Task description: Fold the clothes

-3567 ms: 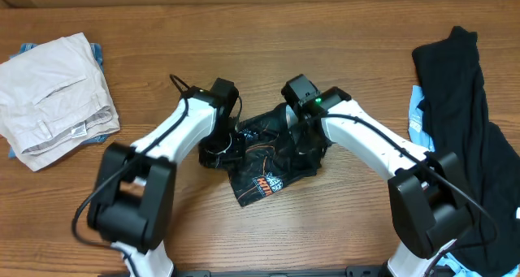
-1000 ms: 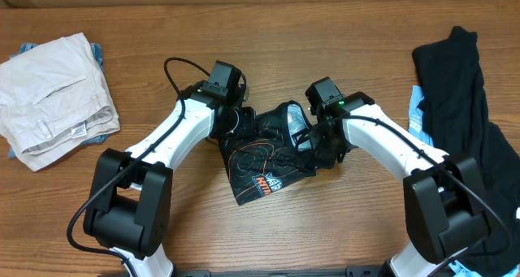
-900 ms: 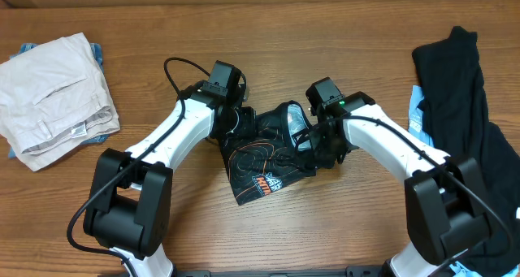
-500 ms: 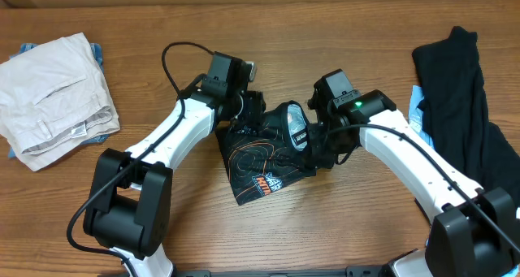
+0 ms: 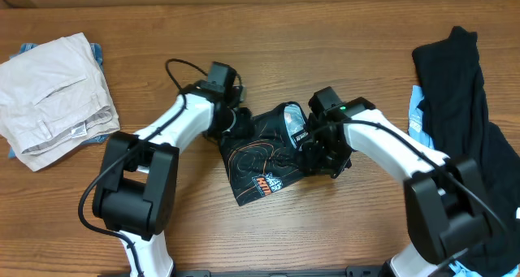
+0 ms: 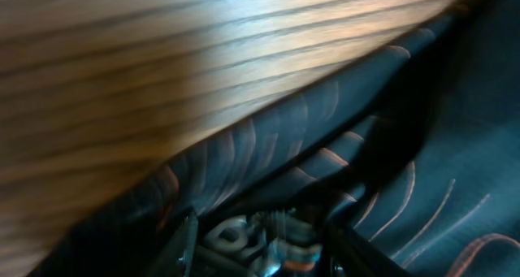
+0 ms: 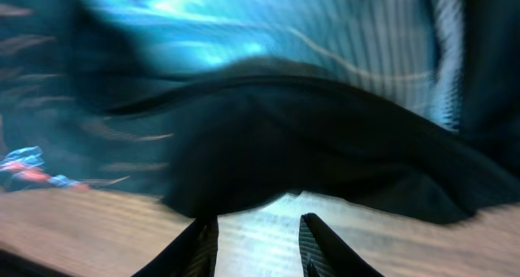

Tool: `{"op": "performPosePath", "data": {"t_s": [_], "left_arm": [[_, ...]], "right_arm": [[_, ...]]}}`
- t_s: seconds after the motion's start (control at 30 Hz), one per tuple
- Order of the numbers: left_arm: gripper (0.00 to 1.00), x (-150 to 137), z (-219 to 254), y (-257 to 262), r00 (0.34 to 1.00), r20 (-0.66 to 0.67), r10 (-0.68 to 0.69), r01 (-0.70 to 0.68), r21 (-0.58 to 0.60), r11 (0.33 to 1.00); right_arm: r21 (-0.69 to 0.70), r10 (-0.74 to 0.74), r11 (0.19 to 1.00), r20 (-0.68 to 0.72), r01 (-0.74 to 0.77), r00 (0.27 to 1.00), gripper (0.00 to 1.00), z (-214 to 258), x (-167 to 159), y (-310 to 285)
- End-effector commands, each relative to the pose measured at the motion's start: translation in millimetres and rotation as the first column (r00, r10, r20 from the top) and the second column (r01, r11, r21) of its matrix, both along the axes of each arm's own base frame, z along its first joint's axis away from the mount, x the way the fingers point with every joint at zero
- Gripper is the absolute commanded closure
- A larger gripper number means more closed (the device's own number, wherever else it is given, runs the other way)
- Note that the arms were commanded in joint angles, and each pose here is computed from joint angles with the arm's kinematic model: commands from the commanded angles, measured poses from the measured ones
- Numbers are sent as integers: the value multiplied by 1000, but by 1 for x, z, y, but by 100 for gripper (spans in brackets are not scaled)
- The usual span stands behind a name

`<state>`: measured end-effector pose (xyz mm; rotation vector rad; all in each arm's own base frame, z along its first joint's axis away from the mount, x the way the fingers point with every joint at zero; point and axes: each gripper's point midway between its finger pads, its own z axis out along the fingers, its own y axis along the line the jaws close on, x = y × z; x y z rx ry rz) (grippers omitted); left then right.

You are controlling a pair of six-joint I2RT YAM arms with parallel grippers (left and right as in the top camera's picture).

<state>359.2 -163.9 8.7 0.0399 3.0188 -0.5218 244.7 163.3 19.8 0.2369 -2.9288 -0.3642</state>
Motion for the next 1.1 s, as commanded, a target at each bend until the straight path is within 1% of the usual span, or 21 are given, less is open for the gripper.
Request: {"op": "performPosePath", "data": {"t_s": [0.0,0.07,0.13,0.2,0.23,0.33,0.43,0.5,0.6,0.7,0.8,0.83,0.87,0.97,1.03,1.07], "left_arm": [[54,-26,-14,18,983,-168,70,-69,9,998],[56,-42,-12,23,967,-241,81,-79,18,997],[56,-57,-10,25,948,-307,83,-81,22,997],[57,-72,-5,20,925,-372,75,-81,0,997],[60,-79,-2,17,915,-398,60,-75,-21,997],[66,-91,5,7,897,-441,18,-54,-68,996],[67,-90,8,5,903,-429,13,-49,-74,996],[66,-83,12,9,918,-396,26,-55,-62,997],[62,-63,23,27,948,-309,71,-83,-25,996],[55,-38,34,43,969,-218,113,-116,-1,993],[44,-13,42,48,983,-132,131,-136,-29,990],[40,-4,44,46,988,-95,121,-126,-47,991],[34,5,46,43,993,-53,103,-107,-68,992],[31,23,53,27,998,55,19,-11,-143,990],[29,27,58,15,992,115,-56,76,-174,982],[27,27,58,12,989,129,-73,95,-172,980]], "right_arm": [[-4,19,1000,-15,-19,1000,62,-13,1,-1],[-30,16,999,28,-15,999,59,-18,12,-6],[-65,25,998,94,-19,995,58,-21,27,-12],[-48,74,997,160,-67,984,58,-21,41,-10],[-38,101,995,193,-95,976,58,-21,48,-7],[-36,149,989,275,-144,950,55,-20,65,-4],[-66,151,988,305,-137,940,51,-20,73,-8],[-65,151,988,304,-137,941,48,-20,73,-8],[-65,151,988,304,-137,941,46,-20,73,-8],[-64,147,989,304,-133,941,46,-20,73,-8],[-64,147,989,304,-133,941,44,-20,73,-8],[-64,147,989,304,-134,941,44,-20,73,-8],[-64,147,989,303,-133,942,44,-20,73,-8],[-64,146,989,303,-132,942,44,-20,73,-8],[-64,143,989,302,-130,942,44,-20,73,-8],[-64,143,989,302,-130,942,44,-20,73,-8]]}}
